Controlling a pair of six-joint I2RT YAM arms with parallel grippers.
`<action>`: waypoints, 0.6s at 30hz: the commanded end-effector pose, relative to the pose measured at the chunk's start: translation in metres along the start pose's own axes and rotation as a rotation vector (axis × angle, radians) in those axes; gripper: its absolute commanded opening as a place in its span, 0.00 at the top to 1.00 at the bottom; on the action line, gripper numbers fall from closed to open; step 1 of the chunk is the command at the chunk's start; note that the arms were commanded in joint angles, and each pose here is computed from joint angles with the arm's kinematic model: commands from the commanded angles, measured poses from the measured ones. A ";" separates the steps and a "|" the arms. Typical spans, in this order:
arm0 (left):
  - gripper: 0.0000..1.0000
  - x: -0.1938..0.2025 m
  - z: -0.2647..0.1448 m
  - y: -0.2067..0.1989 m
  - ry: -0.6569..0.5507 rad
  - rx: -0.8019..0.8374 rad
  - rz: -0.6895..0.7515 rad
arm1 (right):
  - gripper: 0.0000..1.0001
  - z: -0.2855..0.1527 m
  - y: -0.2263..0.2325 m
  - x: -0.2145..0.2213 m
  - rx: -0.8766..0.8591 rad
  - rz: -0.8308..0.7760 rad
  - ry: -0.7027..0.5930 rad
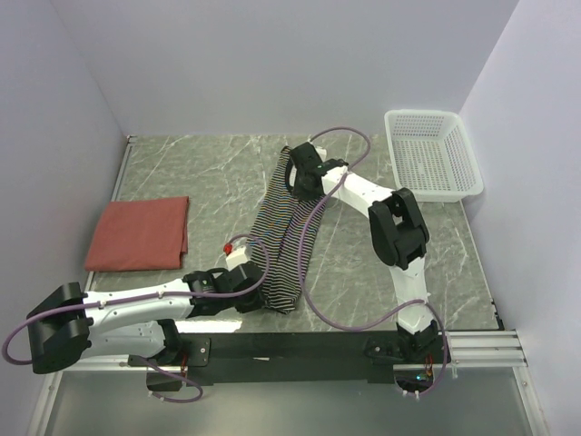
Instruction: Fold and stack the tank tops
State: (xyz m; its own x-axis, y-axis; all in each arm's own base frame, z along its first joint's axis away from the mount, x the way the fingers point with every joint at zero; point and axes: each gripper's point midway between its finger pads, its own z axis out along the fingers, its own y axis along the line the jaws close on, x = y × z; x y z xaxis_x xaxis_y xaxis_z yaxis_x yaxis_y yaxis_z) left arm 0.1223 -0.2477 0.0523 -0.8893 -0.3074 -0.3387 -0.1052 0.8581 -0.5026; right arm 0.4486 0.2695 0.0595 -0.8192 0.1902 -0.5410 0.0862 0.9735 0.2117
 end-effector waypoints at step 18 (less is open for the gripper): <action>0.99 -0.001 -0.011 0.031 0.006 -0.148 0.037 | 1.00 0.016 0.014 -0.010 0.003 -0.063 -0.061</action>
State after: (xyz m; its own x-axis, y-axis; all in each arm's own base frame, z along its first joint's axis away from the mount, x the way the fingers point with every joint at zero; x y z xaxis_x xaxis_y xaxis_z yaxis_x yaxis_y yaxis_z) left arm 0.1146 -0.2235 0.0437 -0.8946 -0.2889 -0.3409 -0.1312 0.8991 -0.4176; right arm 0.4445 0.2767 0.0288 -0.8467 0.1286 -0.5164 0.0511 0.9855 0.1616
